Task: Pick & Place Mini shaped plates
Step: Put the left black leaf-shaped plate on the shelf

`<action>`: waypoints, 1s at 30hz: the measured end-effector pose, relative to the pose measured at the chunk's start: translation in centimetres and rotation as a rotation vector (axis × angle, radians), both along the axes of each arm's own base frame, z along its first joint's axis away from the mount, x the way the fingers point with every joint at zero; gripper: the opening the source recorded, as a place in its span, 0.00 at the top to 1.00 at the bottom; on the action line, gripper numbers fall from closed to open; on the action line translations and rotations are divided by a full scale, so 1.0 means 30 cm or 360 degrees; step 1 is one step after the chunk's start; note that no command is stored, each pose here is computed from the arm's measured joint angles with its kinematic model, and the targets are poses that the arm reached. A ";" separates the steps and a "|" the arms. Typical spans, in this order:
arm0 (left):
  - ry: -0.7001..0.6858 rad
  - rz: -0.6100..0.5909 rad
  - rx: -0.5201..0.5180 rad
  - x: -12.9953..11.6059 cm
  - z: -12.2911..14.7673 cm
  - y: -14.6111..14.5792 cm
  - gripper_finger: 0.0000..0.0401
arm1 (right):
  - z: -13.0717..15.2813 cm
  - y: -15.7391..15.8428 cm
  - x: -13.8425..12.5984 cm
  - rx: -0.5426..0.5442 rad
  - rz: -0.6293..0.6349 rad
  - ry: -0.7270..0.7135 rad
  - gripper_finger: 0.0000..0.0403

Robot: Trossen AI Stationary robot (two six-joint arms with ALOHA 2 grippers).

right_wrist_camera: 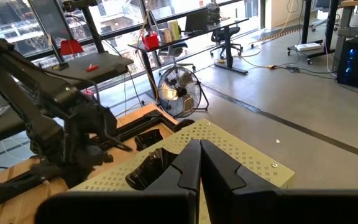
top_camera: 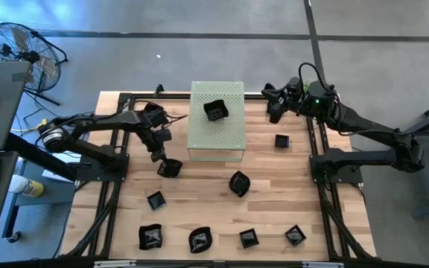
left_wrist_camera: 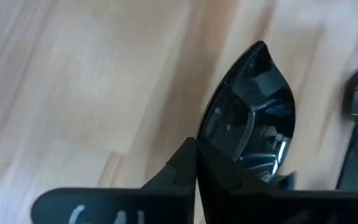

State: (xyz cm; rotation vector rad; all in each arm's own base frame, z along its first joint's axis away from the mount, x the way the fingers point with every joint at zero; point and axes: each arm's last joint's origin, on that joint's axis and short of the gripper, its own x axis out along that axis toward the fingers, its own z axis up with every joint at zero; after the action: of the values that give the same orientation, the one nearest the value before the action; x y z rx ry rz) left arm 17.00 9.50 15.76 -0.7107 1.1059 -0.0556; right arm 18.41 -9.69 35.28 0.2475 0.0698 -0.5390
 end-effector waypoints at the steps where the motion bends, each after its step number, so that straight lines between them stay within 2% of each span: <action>1: -0.0033 -0.0001 0.0017 -0.003 0.013 -0.002 1.00 | 0.000 0.000 0.000 0.0000 0.0001 -0.0001 0.99; 6: -0.0185 0.0013 0.0141 -0.026 0.083 -0.016 1.00 | 0.000 0.000 0.000 0.0002 0.0000 -0.0002 0.99; 14: -0.0379 0.0143 0.0316 -0.088 0.169 -0.008 1.00 | 0.000 0.000 0.000 0.0003 0.0000 -0.0002 1.00; 23: -0.0741 0.0086 0.0419 -0.153 0.278 -0.050 1.00 | 0.000 0.000 0.000 0.0003 0.0001 -0.0002 0.99; 30: -0.0937 0.0113 0.0626 -0.139 0.481 -0.034 1.00 | 0.000 0.000 0.000 0.0003 0.0000 -0.0002 0.99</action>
State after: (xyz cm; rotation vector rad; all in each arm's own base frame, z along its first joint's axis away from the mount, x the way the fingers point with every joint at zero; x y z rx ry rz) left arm 12.84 8.49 30.18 -0.3403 0.5019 0.0146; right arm 18.41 -9.68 35.28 0.2496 0.0689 -0.5387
